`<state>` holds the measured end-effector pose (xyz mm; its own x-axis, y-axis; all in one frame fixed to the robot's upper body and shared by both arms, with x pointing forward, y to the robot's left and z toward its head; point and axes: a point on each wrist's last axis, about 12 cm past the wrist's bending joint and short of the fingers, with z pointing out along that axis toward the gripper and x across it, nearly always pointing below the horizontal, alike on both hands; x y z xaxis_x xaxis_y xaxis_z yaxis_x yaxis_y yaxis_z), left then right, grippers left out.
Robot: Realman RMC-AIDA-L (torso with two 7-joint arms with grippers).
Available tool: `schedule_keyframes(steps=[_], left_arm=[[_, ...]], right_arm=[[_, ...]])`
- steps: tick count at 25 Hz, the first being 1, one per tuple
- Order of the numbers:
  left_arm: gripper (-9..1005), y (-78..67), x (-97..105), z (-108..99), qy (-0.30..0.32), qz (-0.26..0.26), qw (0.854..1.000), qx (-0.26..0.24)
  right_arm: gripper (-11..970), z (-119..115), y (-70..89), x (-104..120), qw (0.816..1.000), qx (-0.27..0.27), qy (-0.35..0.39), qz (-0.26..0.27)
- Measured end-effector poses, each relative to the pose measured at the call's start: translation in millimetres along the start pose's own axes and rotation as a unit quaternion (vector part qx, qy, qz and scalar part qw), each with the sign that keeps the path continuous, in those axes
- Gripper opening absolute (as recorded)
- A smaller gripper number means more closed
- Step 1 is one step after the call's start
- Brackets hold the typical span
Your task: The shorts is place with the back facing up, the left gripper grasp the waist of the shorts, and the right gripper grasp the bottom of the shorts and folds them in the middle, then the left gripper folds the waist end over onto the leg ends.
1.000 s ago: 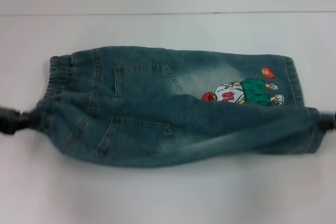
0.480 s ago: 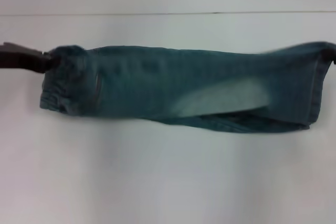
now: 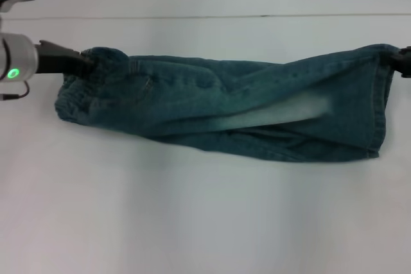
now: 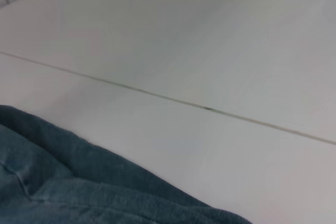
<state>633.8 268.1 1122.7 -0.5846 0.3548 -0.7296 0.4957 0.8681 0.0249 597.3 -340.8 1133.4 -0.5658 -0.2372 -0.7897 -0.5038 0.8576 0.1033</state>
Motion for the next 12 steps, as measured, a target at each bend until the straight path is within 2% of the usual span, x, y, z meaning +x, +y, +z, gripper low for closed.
schedule_keyframes(steps=[6,12], left_arm=[[86,5.1,-2,8,-0.022,-0.003,0.999,-0.045],[91,10.9,3,9,-0.03,-0.01,0.997,-0.069]], right_arm=[[42,17,-1.4,-4,1.0,0.019,0.003,-0.005],[43,21,-7.2,-8,0.999,0.033,0.002,-0.005]])
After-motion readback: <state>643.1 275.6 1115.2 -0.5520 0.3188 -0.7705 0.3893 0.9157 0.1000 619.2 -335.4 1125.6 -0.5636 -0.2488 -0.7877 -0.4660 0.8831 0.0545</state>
